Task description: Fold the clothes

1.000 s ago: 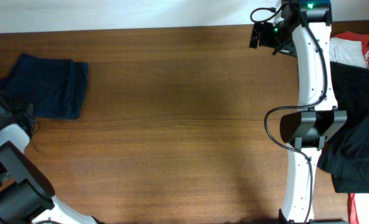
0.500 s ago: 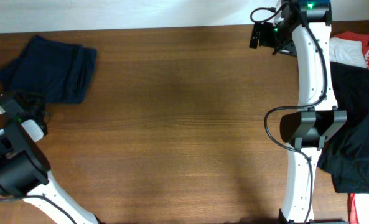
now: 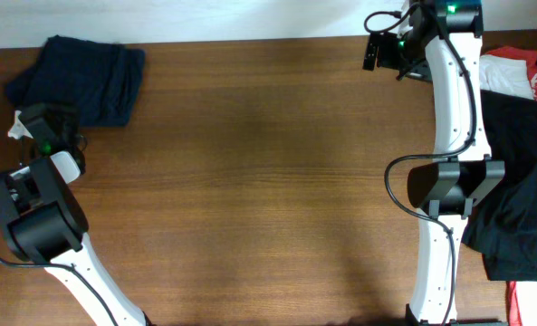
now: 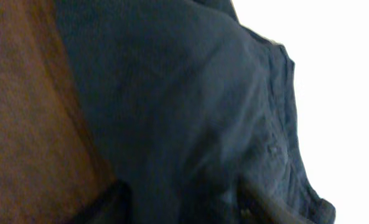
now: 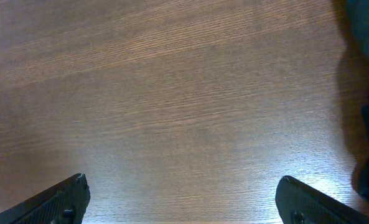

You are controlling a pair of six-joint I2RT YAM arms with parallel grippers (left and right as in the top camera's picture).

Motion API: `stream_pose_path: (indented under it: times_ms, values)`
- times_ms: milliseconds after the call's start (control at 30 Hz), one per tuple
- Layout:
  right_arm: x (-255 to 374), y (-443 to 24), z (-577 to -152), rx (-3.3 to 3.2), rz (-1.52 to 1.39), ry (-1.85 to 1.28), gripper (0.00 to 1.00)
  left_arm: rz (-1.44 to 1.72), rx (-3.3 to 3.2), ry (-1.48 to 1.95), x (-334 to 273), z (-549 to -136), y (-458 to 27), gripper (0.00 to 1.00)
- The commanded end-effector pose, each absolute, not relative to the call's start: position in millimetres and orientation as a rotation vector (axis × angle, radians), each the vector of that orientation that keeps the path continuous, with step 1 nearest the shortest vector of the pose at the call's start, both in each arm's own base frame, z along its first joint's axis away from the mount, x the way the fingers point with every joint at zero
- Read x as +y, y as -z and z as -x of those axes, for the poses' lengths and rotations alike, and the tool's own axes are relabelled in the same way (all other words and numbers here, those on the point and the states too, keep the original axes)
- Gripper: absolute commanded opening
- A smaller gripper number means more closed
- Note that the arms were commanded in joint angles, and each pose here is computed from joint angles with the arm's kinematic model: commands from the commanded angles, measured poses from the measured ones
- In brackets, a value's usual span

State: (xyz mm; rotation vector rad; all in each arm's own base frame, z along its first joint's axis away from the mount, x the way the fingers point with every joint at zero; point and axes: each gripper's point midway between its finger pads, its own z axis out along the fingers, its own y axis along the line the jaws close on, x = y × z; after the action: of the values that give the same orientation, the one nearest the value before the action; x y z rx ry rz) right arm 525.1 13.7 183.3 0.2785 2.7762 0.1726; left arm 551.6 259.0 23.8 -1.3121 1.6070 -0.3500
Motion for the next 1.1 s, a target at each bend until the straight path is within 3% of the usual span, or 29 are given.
stream_pose_path:
  times_ms: [0,33,100,167,300,500,867,1067]
  values:
    - [11.7,-189.7,-525.0,2.76,-0.284,-0.153,0.99,1.307,1.728,0.407,239.5,-547.6,-6.7,0.79]
    - [11.8,-189.7,-525.0,2.76,-0.284,-0.154,0.98,1.281,1.769,0.353,240.8,-542.8,-14.1,0.93]
    - [11.7,-189.7,-525.0,2.76,-0.284,-0.153,0.99,1.208,1.816,0.208,249.9,-533.4,-41.0,0.99]
    - [11.8,-189.7,-525.0,2.76,-0.284,-0.154,0.99,1.114,1.866,0.074,252.8,-516.9,-95.0,0.99]
    - [11.7,-189.7,-525.0,2.76,-0.284,-0.153,0.99,1.073,1.968,0.023,235.2,-479.4,-149.5,0.99]
    - [11.8,-189.7,-525.0,2.76,-0.284,-0.154,0.99,1.097,2.191,-0.005,180.3,-369.9,-213.4,0.99]
    - [11.7,-189.7,-525.0,2.76,-0.284,-0.153,0.99,0.95,2.625,-0.072,90.3,-181.9,-242.3,0.99]
    - [11.8,-189.7,-525.0,2.76,-0.284,-0.154,0.99,0.881,2.5,0.012,58.6,-145.7,-268.6,0.99]
